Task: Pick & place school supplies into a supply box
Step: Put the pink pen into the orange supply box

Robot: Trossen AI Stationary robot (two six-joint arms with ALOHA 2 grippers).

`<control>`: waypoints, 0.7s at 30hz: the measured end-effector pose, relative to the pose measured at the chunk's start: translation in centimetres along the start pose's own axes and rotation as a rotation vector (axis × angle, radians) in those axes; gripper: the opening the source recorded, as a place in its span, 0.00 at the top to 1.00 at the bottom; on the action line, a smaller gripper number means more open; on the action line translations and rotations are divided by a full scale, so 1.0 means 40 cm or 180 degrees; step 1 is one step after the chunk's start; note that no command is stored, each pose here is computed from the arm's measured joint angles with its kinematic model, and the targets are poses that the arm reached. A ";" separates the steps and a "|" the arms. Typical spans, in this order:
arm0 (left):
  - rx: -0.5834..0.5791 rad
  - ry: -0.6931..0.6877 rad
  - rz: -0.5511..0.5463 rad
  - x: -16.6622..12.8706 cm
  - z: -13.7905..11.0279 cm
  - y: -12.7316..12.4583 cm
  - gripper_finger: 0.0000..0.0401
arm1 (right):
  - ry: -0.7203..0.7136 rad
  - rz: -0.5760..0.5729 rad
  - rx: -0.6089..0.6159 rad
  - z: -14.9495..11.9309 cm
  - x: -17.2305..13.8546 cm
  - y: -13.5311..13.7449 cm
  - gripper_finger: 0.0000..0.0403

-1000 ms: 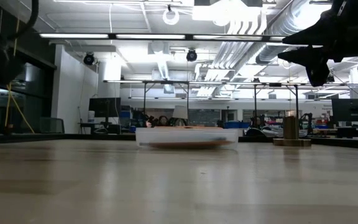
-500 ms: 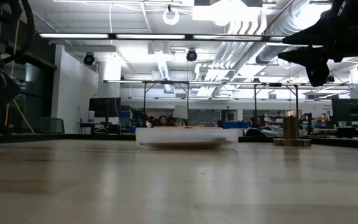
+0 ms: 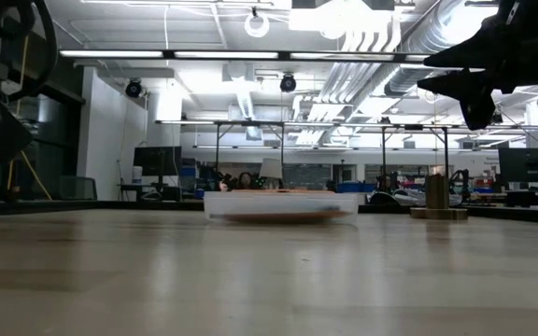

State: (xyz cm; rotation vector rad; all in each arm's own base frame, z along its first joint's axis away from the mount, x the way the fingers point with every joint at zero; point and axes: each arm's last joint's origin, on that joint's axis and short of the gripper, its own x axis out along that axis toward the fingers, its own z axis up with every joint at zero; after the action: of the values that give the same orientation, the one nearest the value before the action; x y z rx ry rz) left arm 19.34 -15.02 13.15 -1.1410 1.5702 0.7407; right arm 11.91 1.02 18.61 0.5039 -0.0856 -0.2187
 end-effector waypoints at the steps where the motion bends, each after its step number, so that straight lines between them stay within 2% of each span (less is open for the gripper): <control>1: 0.0011 -0.0002 0.0002 0.000 0.000 0.000 0.51 | 0.0000 -0.0001 0.0000 0.000 0.000 0.000 0.65; 16: 0.0074 0.0001 0.0028 0.001 0.001 0.002 0.52 | -0.0003 -0.0006 0.0000 0.000 0.000 0.000 0.65; 21: 0.0054 -0.0009 0.0057 0.001 0.001 0.004 0.59 | -0.0004 -0.0006 0.0000 0.000 0.000 0.000 0.65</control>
State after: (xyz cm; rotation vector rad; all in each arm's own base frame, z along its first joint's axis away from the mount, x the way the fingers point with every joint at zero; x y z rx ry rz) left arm 19.22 -14.94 13.07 -1.1145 1.5835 0.7392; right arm 11.91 1.02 18.61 0.5039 -0.0863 -0.2207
